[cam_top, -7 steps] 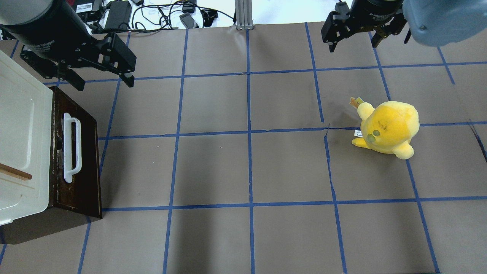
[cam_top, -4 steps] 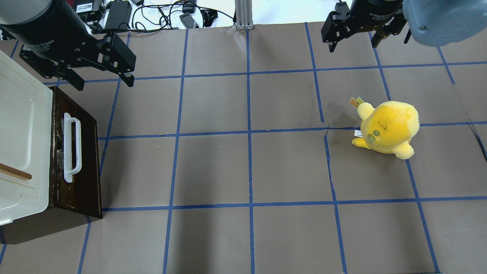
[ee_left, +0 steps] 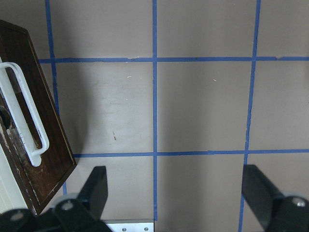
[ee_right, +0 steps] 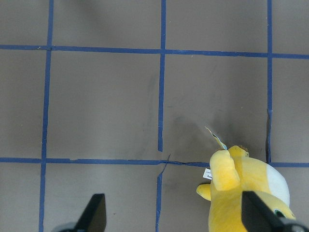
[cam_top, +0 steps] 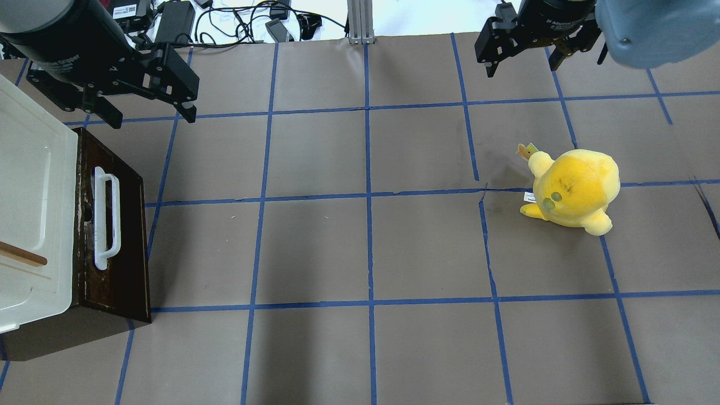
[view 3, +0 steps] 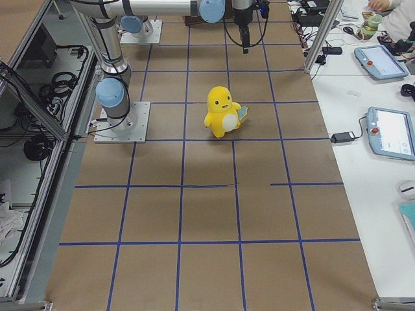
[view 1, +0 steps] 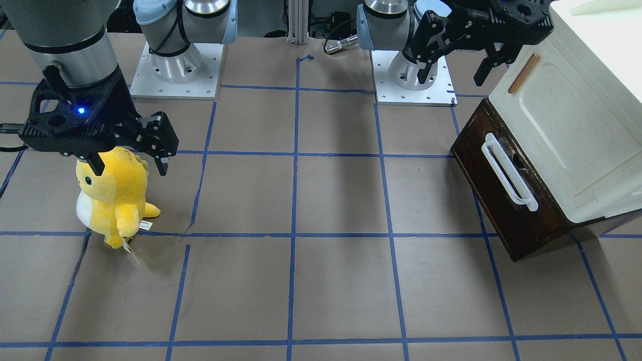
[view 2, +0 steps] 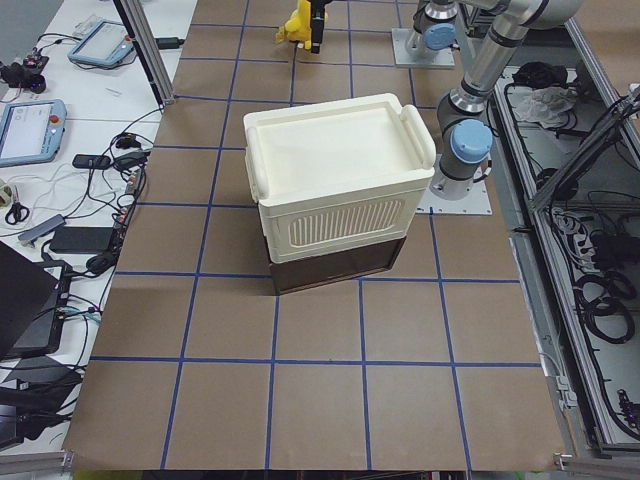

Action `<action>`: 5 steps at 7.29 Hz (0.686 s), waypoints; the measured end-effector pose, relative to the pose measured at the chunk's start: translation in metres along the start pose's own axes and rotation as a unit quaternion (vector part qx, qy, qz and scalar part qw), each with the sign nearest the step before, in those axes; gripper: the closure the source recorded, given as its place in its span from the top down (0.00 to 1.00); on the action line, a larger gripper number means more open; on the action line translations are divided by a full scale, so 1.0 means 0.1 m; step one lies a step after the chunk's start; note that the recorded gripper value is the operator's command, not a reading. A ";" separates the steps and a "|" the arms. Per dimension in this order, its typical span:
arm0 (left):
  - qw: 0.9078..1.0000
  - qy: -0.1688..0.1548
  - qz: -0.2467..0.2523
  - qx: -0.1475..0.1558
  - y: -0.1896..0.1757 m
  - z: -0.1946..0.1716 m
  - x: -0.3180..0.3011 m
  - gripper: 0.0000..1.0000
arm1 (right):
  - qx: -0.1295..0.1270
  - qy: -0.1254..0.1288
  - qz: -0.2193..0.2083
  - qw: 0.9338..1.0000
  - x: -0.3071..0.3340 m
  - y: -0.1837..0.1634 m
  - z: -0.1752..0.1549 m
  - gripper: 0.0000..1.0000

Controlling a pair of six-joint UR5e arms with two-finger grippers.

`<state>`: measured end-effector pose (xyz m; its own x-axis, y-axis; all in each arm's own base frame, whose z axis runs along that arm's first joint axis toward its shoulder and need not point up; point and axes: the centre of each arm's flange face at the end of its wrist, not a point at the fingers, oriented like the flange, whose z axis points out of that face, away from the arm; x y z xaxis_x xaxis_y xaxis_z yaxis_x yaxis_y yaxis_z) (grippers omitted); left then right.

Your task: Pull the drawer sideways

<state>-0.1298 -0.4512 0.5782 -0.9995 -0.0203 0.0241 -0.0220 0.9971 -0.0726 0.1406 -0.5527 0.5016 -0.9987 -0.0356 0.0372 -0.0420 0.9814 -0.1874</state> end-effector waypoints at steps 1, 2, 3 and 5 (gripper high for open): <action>1.000 -0.002 -0.002 -0.002 -0.02 0.03 0.00 1.00 | 0.000 0.000 0.000 1.000 0.00 0.00 0.00 1.00; 1.000 -0.009 -0.014 -0.008 -0.06 0.09 -0.01 1.00 | 0.000 0.000 0.000 1.000 0.00 0.00 0.00 1.00; 0.999 -0.024 -0.035 -0.023 -0.12 0.25 -0.03 1.00 | 0.000 0.000 0.000 1.000 0.00 0.00 0.00 1.00; 0.992 -0.049 -0.087 -0.072 -0.16 0.77 0.01 1.00 | 0.000 0.000 0.000 1.000 0.00 0.00 0.00 1.00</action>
<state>-0.1318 -0.4732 0.5024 -0.9784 -0.1931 -0.0734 -0.1981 0.9778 0.0679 0.1406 -0.5527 0.5016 -0.9987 -0.0357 0.0366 -0.0419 0.9814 -0.1874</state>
